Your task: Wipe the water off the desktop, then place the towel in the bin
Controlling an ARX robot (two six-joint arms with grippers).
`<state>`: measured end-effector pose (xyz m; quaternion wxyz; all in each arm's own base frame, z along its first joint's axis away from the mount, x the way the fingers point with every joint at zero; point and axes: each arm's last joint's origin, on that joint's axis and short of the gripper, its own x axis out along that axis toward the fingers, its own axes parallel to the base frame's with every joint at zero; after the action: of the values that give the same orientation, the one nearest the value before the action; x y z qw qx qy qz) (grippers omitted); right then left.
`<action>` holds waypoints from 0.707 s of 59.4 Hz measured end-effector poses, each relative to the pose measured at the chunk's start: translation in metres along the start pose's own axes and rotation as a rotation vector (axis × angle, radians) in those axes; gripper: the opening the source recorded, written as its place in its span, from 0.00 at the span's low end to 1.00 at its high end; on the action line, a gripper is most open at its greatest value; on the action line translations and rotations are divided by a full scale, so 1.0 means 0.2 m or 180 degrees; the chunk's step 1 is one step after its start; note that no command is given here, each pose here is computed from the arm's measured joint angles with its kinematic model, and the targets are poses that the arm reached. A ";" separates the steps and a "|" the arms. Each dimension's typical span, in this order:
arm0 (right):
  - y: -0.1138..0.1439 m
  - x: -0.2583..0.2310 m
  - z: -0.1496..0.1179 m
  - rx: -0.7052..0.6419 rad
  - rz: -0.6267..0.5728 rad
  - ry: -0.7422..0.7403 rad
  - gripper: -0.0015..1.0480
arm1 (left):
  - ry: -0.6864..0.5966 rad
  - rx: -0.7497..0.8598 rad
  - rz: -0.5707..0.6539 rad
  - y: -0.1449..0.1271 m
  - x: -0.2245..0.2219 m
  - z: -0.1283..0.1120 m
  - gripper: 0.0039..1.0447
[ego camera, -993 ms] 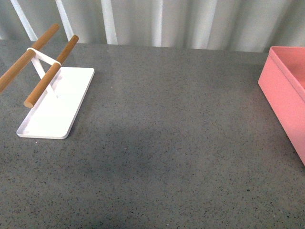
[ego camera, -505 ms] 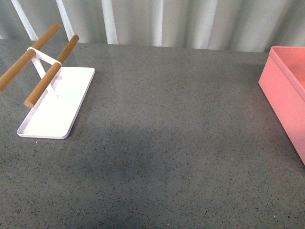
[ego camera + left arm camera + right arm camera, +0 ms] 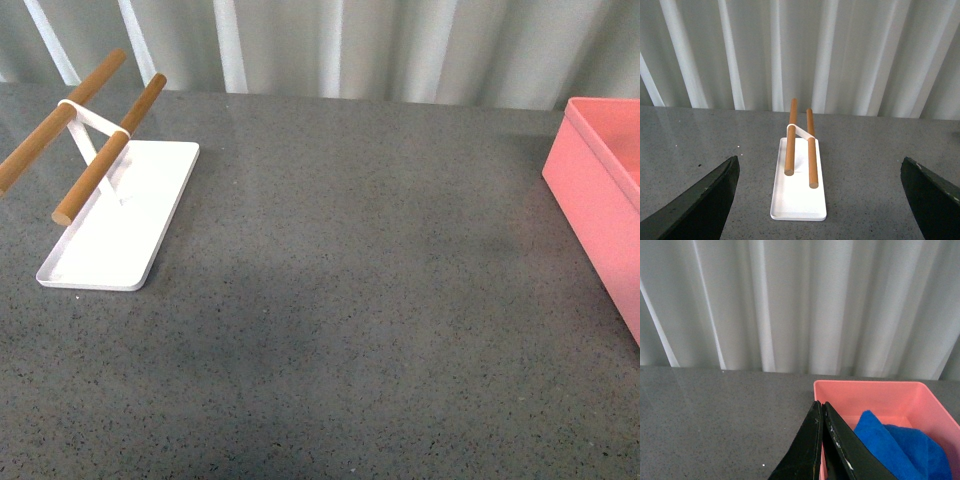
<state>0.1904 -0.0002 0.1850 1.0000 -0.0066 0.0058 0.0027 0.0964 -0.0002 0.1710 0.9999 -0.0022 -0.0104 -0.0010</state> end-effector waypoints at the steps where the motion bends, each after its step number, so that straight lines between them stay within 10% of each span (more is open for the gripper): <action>1: 0.00 -0.01 0.00 0.0000 -0.0001 -0.0001 0.03 | 0.0000 0.0000 0.0000 0.00 0.00 0.00 0.94; 42: 0.00 -0.27 -0.07 0.0008 -0.0019 -0.0081 0.03 | -0.0001 0.0000 0.0000 0.00 0.00 0.00 0.94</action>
<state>0.1356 -0.0002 0.1712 1.0000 -0.0053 -0.0070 -0.0002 0.0964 -0.0002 0.1710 0.9999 -0.0022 -0.0106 -0.0010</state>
